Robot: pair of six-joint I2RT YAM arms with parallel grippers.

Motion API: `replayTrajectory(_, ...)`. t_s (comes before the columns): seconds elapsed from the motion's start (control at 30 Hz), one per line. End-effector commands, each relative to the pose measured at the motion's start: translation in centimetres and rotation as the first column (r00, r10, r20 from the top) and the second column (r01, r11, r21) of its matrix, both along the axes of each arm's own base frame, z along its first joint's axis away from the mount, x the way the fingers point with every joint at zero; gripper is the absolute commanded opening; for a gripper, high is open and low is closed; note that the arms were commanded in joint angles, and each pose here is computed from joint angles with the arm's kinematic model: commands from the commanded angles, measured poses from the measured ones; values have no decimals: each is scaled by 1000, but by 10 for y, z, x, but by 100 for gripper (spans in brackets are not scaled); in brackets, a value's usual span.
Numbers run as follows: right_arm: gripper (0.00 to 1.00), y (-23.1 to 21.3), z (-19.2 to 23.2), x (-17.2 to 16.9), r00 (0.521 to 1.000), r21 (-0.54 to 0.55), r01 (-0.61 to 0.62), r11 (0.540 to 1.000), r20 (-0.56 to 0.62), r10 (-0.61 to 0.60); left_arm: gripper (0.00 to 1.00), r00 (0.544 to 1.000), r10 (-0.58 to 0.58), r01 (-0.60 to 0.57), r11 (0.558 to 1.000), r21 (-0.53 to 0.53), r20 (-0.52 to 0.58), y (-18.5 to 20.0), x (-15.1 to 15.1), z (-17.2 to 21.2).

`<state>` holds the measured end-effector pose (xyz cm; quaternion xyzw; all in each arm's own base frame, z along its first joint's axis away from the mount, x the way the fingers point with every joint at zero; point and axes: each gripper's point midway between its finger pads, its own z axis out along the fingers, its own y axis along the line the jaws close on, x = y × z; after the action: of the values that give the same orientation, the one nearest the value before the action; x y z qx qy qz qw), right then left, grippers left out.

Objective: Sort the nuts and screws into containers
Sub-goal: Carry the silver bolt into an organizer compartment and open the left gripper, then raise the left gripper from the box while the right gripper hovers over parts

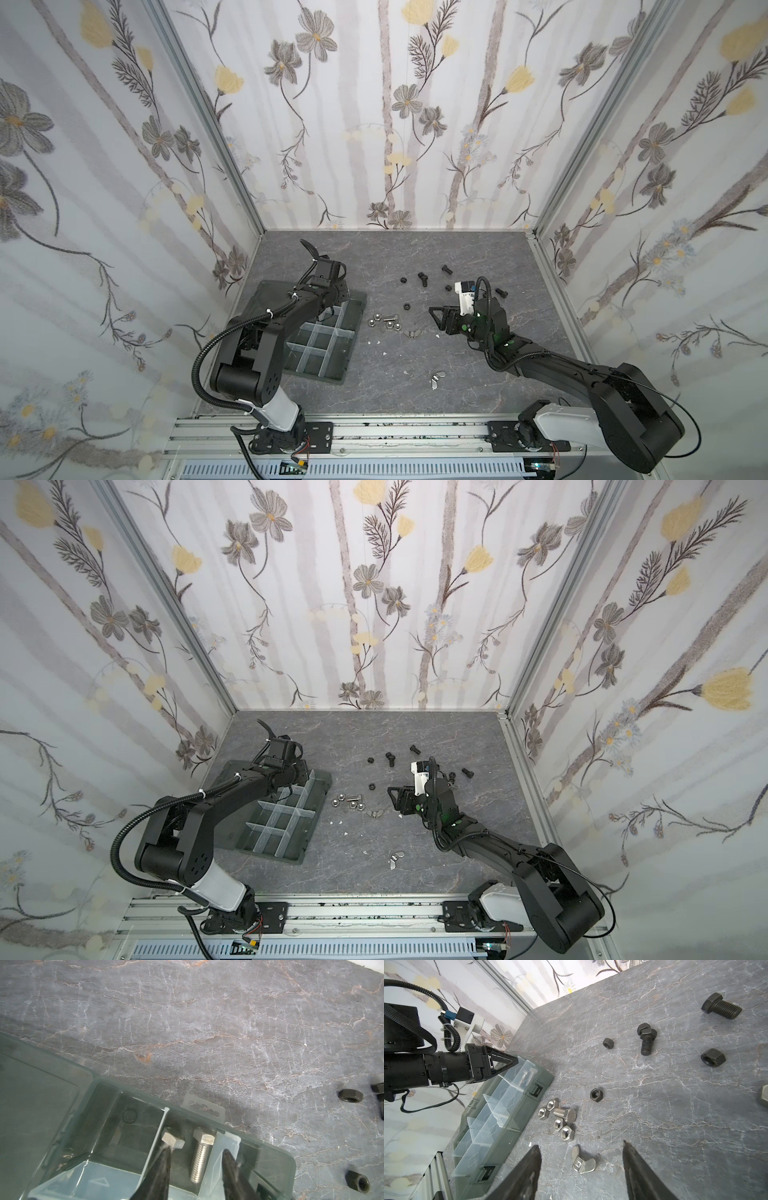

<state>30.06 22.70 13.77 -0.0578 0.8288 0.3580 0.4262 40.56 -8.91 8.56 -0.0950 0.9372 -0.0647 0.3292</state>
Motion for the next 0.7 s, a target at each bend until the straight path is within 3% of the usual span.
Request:
replayTrajectory(0.0,64,-4,10,5,999,-7,28,1000,31,-28,47,998,-4,6,999,-40,55,-6,6,21)
replayTrajectory(0.23,64,-14,11,10,997,-98,79,992,-13,-81,65,982,-89,102,993,-68,169,-31,-4,71)
replayTrajectory(0.5,64,-36,-1,4,986,-236,121,964,-83,-144,100,956,-178,199,977,-70,232,-67,-31,101)
replayTrajectory(0.67,63,-40,-7,-3,983,-286,100,953,-118,-139,100,934,-221,255,962,-93,280,-83,-51,120)
